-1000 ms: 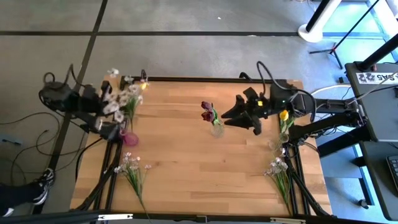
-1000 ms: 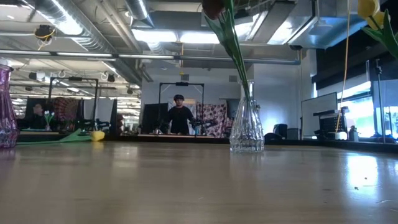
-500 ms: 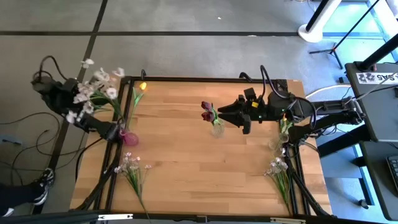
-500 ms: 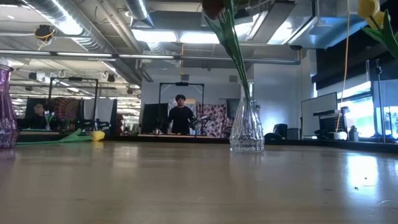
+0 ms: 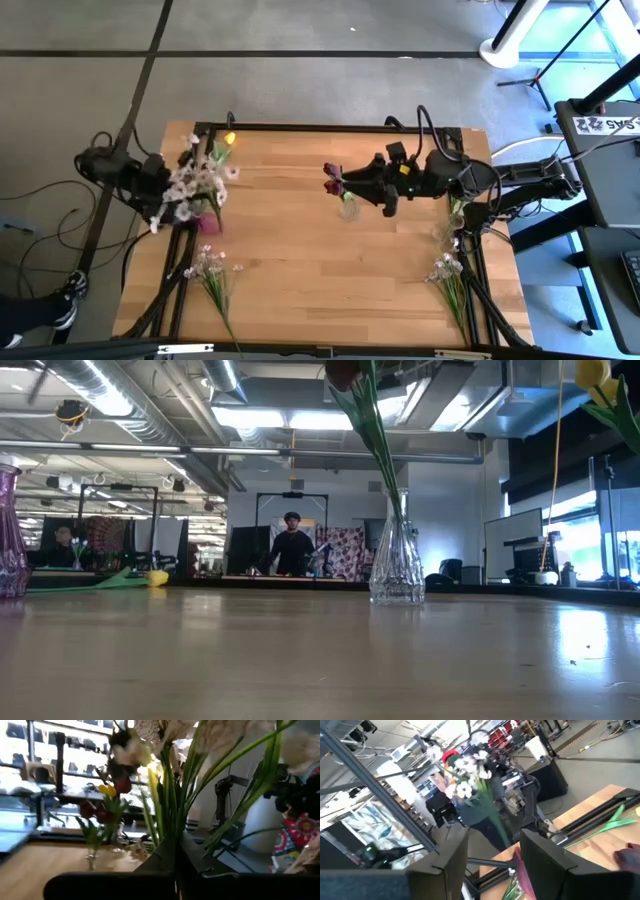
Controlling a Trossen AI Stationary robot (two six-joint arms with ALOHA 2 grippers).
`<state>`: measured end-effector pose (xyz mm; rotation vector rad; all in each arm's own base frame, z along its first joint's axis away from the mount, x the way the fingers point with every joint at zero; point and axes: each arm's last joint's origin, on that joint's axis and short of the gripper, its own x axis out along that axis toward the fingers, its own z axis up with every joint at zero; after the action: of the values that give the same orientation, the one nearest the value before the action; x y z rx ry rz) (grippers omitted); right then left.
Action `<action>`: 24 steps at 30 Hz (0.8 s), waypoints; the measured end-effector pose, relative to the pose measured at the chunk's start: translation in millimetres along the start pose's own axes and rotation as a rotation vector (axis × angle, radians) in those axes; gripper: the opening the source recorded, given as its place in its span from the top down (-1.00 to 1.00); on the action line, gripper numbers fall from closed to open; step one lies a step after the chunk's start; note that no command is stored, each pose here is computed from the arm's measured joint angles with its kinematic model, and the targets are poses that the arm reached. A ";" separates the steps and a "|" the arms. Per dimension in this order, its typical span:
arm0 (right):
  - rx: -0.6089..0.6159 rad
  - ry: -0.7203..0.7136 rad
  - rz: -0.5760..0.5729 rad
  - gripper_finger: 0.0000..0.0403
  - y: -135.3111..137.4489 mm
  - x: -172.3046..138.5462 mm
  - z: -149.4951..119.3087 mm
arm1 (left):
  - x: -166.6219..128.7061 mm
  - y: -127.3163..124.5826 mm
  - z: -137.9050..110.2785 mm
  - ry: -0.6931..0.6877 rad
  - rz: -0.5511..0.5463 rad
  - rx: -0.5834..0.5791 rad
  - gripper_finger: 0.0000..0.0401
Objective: Sort flowers into vase by color
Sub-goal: Put the top white flowers into the violet vase
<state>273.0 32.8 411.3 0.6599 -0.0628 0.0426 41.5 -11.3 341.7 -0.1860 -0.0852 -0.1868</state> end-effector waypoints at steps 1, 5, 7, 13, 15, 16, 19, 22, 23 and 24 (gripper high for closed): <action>0.011 0.005 0.010 0.10 0.6 0.0 -0.3 | -5.2 1.3 1.3 -0.005 0.003 0.016 1.00; 0.076 0.033 0.037 0.10 2.2 -0.2 -2.0 | -21.7 8.4 5.4 -0.030 0.114 0.071 1.00; 0.083 0.044 0.044 0.10 2.4 -0.2 -2.5 | -27.0 11.1 5.7 -0.042 0.162 0.069 1.00; 0.080 0.062 0.035 0.10 1.3 -0.3 -4.0 | -35.8 17.8 -3.2 0.014 0.280 -0.025 1.00; 0.074 0.079 0.020 0.10 -0.2 -0.4 -5.6 | -35.8 16.2 -6.7 0.056 0.210 -0.066 1.00; 0.073 0.088 0.012 0.10 -0.9 -0.5 -6.6 | -36.5 15.4 -7.0 0.072 0.176 -0.069 1.00; 0.074 0.098 0.022 0.10 -0.5 -0.5 -7.0 | -45.0 15.4 3.2 0.065 0.142 -0.047 1.00; 0.107 0.105 0.036 0.10 0.2 -0.6 -7.0 | -60.8 18.0 14.8 0.077 0.147 -0.008 1.00; 0.127 0.108 0.038 0.10 0.3 -0.6 -7.0 | -65.1 18.8 16.4 0.095 0.146 0.005 1.00; 0.148 0.112 0.041 0.10 0.4 -0.6 -7.1 | -68.7 19.5 17.4 0.111 0.146 0.013 1.00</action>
<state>272.7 37.6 405.9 0.8026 0.0351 0.1242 -23.2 23.0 348.3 -0.1674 0.0376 -0.0513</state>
